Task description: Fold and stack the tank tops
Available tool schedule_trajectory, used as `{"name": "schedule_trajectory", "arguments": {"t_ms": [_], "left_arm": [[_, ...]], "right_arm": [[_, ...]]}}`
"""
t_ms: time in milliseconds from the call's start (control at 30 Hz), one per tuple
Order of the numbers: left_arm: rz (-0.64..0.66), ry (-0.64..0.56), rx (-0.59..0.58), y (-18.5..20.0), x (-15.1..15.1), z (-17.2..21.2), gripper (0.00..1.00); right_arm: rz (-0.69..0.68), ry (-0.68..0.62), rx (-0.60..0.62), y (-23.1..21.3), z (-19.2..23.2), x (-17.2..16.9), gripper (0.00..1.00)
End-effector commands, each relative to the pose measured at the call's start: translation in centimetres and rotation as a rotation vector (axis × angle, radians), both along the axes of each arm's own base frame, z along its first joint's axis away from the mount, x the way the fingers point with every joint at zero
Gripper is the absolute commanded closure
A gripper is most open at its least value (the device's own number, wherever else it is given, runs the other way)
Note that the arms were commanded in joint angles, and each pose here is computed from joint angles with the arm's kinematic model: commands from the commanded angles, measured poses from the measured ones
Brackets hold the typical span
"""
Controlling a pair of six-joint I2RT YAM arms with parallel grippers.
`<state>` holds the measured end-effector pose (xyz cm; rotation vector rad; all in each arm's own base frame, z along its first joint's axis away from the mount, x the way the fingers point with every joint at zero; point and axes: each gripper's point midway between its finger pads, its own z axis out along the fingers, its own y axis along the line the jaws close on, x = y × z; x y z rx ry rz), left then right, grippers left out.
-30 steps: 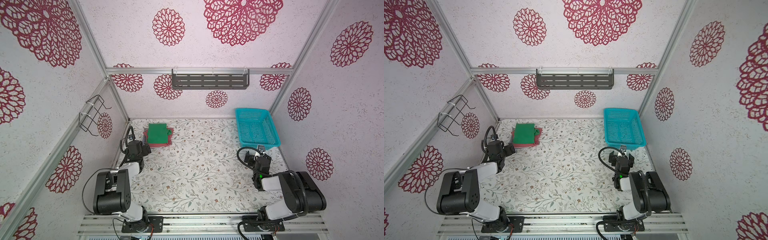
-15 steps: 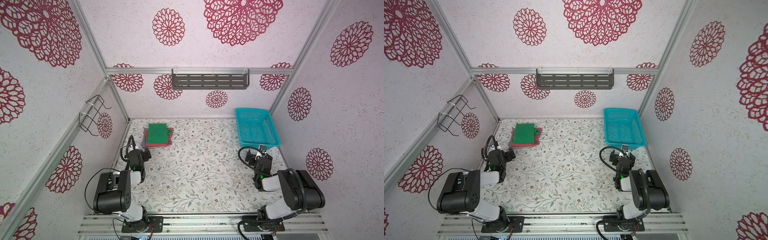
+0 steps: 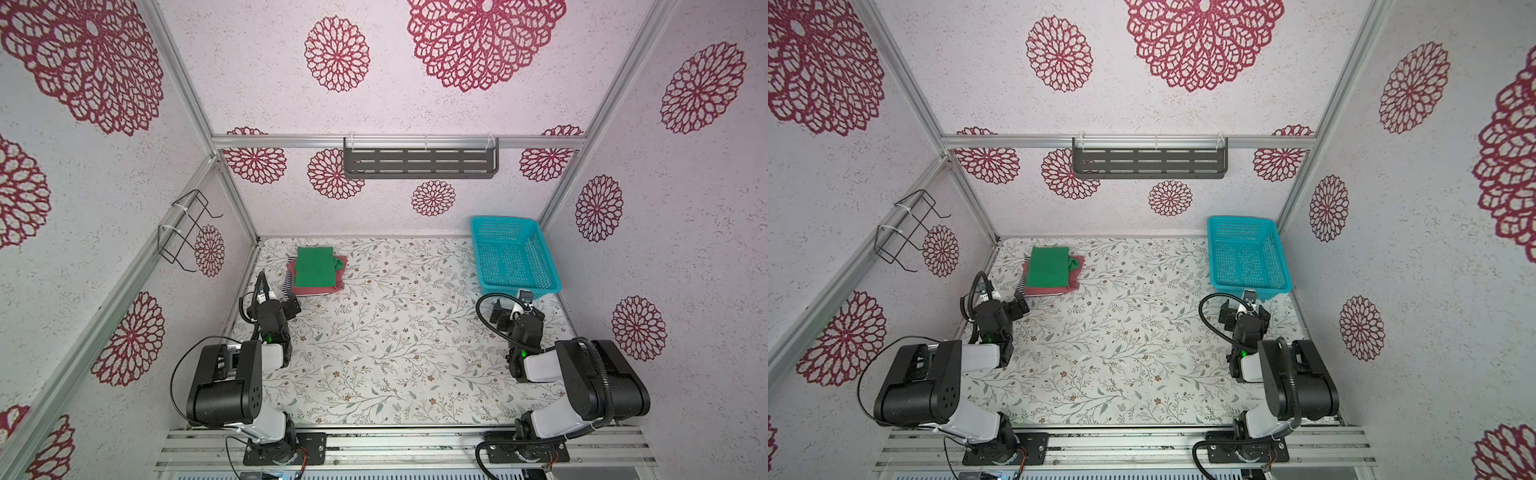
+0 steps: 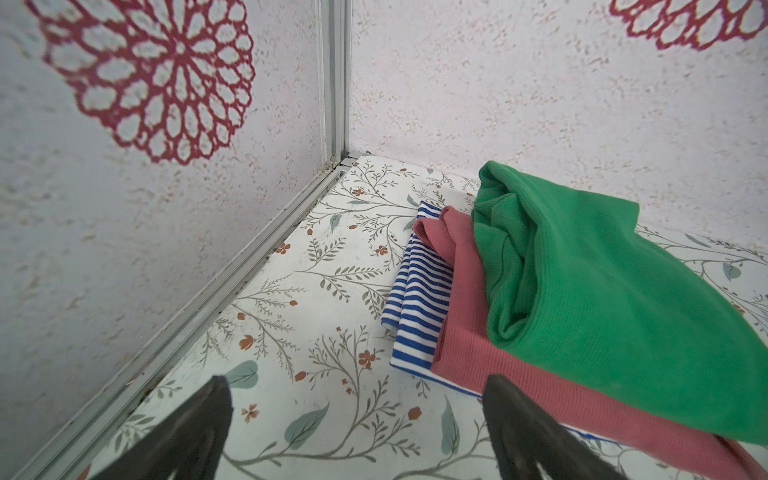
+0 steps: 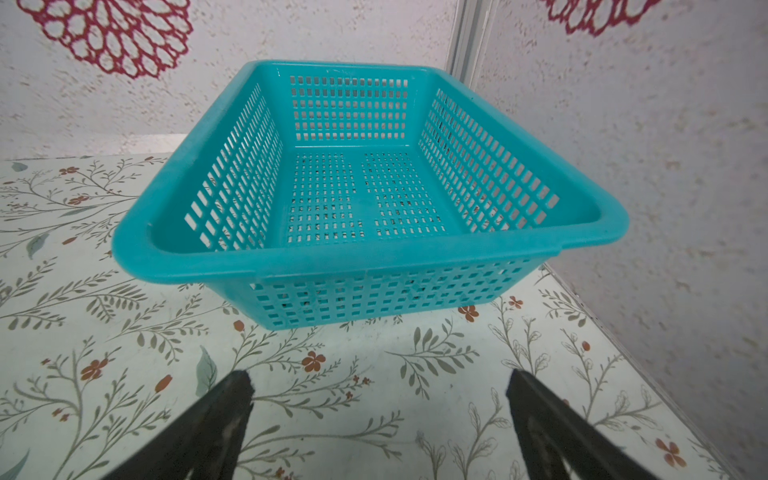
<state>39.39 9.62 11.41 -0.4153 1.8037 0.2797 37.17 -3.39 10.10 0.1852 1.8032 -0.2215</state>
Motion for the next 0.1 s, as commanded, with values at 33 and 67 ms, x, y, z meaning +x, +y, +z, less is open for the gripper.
{"name": "schedule_trajectory", "arguments": {"t_ms": [33, 67], "left_arm": [[-0.007, -0.023, 0.027, -0.12, 0.26, 0.77, 0.03], [-0.008, -0.023, 0.027, -0.17, 0.28, 0.77, 0.03]], "right_arm": [[-0.004, -0.056, 0.016, -0.11, 1.31, 0.24, 0.01], [-0.002, -0.057, 0.016, -0.06, 1.32, 0.24, 0.01]]}}
